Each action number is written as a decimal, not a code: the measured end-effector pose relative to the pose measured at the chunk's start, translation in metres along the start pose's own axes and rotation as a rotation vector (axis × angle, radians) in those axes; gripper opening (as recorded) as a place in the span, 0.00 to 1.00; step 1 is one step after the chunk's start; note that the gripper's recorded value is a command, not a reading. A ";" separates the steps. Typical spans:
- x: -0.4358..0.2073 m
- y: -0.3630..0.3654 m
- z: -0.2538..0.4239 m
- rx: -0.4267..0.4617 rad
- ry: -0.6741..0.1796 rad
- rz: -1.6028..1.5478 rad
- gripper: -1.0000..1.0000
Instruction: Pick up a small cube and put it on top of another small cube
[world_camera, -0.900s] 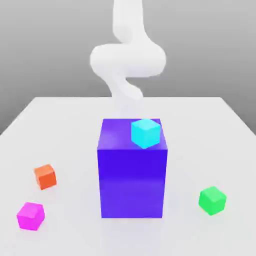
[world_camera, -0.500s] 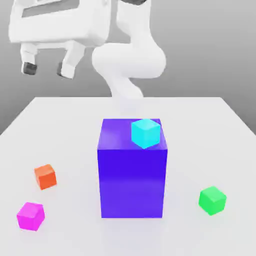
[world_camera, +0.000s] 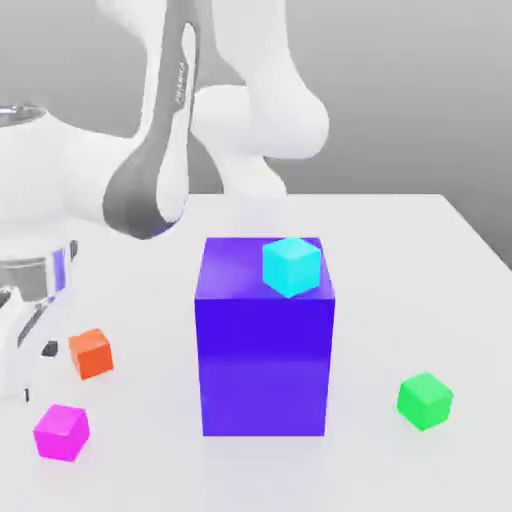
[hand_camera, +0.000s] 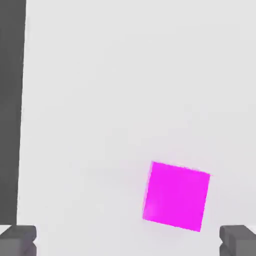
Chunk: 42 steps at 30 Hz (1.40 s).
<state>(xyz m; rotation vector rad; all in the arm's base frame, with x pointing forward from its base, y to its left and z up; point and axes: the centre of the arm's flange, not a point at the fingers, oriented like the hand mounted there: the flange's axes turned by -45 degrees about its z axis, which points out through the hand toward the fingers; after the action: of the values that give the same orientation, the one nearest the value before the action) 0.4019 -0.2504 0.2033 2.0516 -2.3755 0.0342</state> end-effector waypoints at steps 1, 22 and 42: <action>0.002 0.003 0.014 -0.007 -0.009 0.024 0.50; -0.039 -0.030 -0.028 0.088 0.010 -0.092 0.00; -0.477 0.113 -0.070 0.078 -0.014 -1.063 0.00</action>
<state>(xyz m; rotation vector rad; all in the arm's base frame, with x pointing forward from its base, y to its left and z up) 0.3590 0.2389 0.2644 3.0175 -1.0205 0.1025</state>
